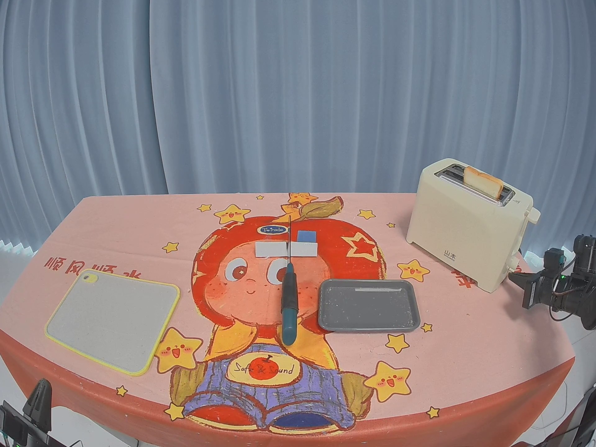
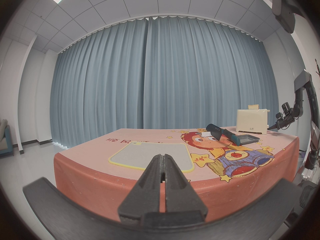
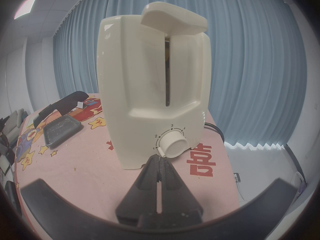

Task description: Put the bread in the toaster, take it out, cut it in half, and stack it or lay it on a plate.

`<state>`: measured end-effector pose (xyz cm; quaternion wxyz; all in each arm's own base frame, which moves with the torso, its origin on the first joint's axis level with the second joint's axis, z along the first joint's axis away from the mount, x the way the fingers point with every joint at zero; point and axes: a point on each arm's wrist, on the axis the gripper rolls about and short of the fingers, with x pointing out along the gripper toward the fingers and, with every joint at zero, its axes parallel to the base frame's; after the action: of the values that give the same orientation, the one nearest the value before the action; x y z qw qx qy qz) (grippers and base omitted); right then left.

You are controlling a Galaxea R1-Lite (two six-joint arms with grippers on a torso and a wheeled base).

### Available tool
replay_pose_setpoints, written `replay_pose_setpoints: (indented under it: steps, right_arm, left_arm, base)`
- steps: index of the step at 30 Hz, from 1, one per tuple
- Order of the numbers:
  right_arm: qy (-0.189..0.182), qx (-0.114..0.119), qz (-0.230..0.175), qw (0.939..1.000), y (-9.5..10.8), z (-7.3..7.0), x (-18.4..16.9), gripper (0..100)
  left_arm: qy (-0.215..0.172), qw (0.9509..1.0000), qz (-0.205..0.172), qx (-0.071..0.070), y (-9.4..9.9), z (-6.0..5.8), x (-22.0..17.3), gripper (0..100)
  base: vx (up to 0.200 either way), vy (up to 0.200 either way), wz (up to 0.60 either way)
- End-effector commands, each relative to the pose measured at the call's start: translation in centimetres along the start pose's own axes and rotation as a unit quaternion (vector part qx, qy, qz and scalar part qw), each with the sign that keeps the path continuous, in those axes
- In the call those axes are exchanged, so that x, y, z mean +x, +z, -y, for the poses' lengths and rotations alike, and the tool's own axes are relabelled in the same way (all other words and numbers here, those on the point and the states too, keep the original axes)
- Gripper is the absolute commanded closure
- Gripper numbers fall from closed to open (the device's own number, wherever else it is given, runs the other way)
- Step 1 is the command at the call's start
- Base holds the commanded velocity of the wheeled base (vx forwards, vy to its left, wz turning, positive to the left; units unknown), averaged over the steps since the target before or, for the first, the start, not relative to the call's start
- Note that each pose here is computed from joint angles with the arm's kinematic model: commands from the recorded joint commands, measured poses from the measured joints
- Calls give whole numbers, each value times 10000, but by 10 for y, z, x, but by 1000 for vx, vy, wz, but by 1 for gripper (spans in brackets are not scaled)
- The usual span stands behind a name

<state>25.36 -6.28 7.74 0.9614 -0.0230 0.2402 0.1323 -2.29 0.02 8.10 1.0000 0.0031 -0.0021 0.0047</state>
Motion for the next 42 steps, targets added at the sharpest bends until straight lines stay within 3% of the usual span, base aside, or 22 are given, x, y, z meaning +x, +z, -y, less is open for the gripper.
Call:
replay_pose_setpoints:
  steps: [1,12,22,30,42]
  right_arm:
    - [-9,-22,28,10000,1,0,-1,100]
    - [41,41,-155,9999,-10,-7,-7,100]
    - [-10,-291,428,9987,9,-26,-42,100]
    - [-78,-593,988,9933,27,-38,-68,100]
    - [-223,-846,1495,9849,56,-33,-73,100]
  left_arm:
    - [7,10000,-14,0,-5,0,0,100]
    - [-1,10000,-14,8,-5,0,0,100]
    - [7,10000,-14,8,-5,0,0,100]
    - [7,10000,-14,8,-5,0,0,100]
    - [-1,10000,-14,8,-5,0,0,100]
  base:
    - [0,0,0]
    - [0,0,0]
    - [0,0,0]
    - [0,0,0]
    - [0,0,0]
